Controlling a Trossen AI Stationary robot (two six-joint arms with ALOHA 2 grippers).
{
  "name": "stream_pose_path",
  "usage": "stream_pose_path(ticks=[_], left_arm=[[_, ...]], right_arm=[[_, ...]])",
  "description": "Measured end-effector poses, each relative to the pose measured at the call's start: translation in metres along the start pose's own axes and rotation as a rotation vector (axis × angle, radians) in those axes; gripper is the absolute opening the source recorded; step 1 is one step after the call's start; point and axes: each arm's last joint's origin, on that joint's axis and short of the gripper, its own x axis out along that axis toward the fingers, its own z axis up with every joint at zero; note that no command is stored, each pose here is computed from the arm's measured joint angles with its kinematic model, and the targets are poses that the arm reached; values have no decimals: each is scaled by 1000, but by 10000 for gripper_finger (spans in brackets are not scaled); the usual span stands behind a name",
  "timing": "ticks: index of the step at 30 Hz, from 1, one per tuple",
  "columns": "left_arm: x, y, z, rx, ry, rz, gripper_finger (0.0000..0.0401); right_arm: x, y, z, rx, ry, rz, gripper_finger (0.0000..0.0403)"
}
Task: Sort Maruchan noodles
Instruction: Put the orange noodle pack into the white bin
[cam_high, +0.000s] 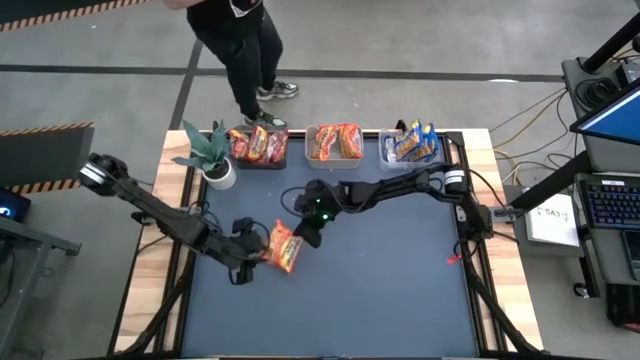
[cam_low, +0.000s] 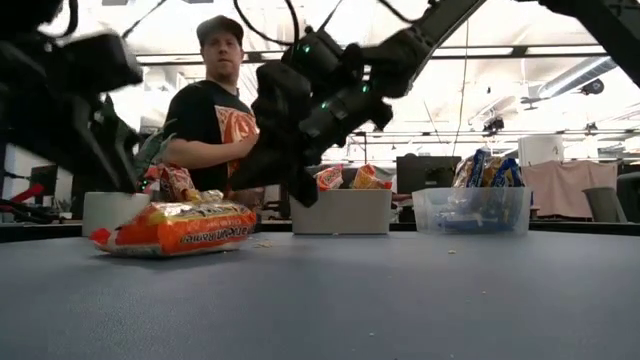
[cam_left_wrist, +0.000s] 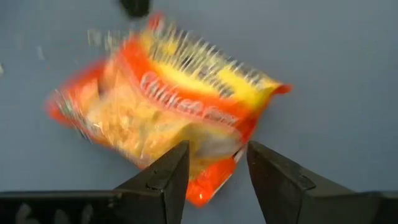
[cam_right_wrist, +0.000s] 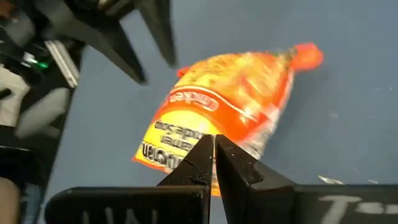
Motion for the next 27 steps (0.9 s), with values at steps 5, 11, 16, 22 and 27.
stream_pose_path(ticks=[5,11,16,22,27], left_arm=[[-20,2,16,55,-131,21,148],[-38,7,24,61,-224,12,142],[-38,7,23,39,-224,9,133],[-27,4,18,35,-171,29,117],[-12,0,11,25,-85,33,86]], right_arm=[[-25,12,7,-71,16,-167,8],[-59,27,9,-76,30,-294,8],[-80,39,8,-58,-16,-280,8],[-75,40,-2,14,-5,-276,8],[-62,35,-10,95,-17,-259,13]])
